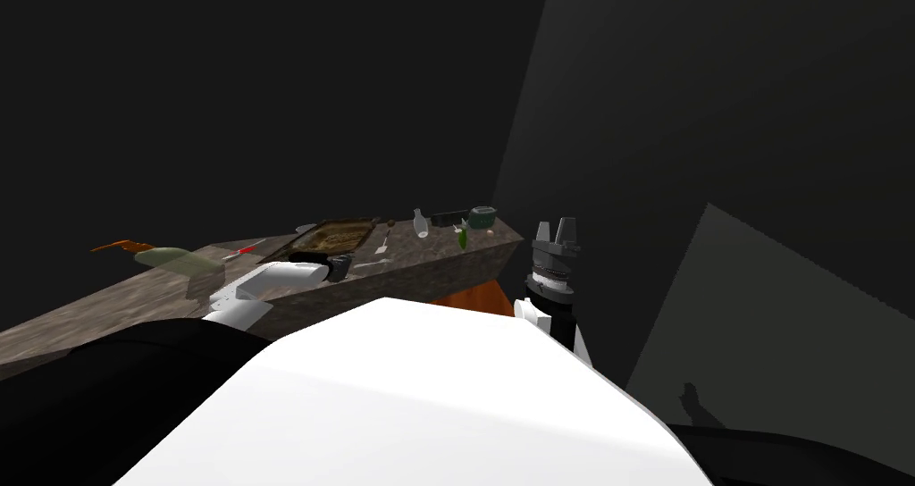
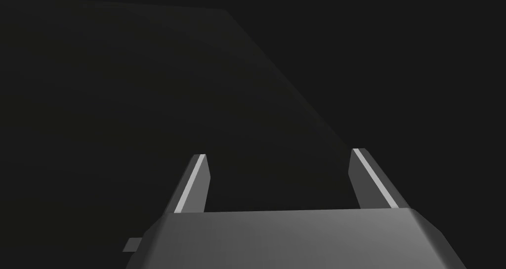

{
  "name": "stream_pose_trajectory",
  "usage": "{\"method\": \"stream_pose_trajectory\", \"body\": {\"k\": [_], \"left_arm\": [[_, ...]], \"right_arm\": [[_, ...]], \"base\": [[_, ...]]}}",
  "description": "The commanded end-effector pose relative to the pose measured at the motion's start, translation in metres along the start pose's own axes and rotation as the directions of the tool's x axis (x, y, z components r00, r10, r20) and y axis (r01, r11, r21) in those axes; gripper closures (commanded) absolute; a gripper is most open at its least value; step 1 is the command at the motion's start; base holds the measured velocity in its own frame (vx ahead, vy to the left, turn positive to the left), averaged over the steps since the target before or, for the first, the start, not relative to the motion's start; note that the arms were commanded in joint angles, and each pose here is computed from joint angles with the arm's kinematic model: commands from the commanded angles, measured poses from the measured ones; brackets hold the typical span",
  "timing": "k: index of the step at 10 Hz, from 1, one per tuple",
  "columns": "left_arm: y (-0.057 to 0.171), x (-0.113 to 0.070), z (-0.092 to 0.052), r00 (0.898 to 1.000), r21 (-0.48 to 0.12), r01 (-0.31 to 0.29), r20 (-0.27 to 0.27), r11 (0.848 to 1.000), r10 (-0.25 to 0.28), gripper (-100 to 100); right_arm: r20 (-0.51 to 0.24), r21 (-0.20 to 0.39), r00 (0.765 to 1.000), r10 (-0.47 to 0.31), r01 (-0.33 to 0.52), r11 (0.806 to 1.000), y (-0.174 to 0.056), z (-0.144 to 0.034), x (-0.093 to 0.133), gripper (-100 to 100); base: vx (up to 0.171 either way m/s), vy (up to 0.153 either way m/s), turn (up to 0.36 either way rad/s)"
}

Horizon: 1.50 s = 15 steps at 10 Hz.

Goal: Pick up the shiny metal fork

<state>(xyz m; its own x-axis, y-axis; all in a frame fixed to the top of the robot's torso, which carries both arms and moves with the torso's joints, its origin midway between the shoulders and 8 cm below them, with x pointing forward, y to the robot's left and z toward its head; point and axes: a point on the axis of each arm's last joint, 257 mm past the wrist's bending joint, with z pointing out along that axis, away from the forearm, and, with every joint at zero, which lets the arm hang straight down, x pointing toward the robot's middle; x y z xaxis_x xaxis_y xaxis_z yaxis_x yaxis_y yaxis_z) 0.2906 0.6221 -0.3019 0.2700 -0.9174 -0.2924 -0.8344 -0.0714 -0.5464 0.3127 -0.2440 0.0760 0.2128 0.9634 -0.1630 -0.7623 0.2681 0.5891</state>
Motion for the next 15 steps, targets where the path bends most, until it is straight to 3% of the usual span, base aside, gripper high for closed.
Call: {"method": "stream_pose_trajectory", "body": {"k": [1,5,9,11,12,13,14,15], "left_arm": [[0.008,-0.004,0.000,1.000,-0.050,0.024,-0.004,0.998,-0.024,-100],[0.026,-0.010,0.000,0.998,-0.140,0.062,-0.013,0.988,-0.064,-100],[0.046,-0.012,-0.004,0.991,-0.251,0.117,-0.035,0.961,-0.130,-100],[0.050,-0.012,-0.007,0.988,-0.280,0.132,-0.042,0.951,-0.150,-100],[0.048,-0.012,-0.006,0.989,-0.269,0.128,-0.040,0.955,-0.144,-100],[0.049,-0.012,-0.006,0.989,-0.273,0.128,-0.040,0.954,-0.145,0],[0.042,-0.007,-0.002,0.989,-0.261,0.130,-0.037,0.957,-0.145,-100],[0.042,-0.008,-0.002,0.989,-0.261,0.129,-0.034,0.957,-0.143,-100]], "right_arm": [[0.000,0.000,1.000,0.000,0.000,1.000,0.000,0.000,0.000,0],[0.000,0.000,1.000,0.000,0.000,1.000,0.000,0.000,0.000,0],[0.000,0.000,1.000,0.000,0.000,1.000,0.000,0.000,0.000,0],[0.000,0.000,1.000,0.000,0.000,1.000,0.000,0.000,0.000,0],[0.000,0.000,1.000,0.000,0.000,1.000,0.000,0.000,0.000,0],[0.000,0.000,1.000,0.000,0.000,1.000,0.000,0.000,0.000,0],[0.000,0.000,1.000,0.000,0.000,1.000,0.000,0.000,0.000,0],[0.000,0.000,1.000,0.000,0.000,1.000,0.000,0.000,0.000,0]], "base": [[0.077,-0.059,0.006],[0.085,-0.056,0.009],[0.097,-0.063,0.003],[0.083,-0.045,0.001],[0.033,-0.016,0.001],[0.007,-0.003,0.000],[-0.026,0.022,-0.007],[-0.041,0.029,-0.014]]}}
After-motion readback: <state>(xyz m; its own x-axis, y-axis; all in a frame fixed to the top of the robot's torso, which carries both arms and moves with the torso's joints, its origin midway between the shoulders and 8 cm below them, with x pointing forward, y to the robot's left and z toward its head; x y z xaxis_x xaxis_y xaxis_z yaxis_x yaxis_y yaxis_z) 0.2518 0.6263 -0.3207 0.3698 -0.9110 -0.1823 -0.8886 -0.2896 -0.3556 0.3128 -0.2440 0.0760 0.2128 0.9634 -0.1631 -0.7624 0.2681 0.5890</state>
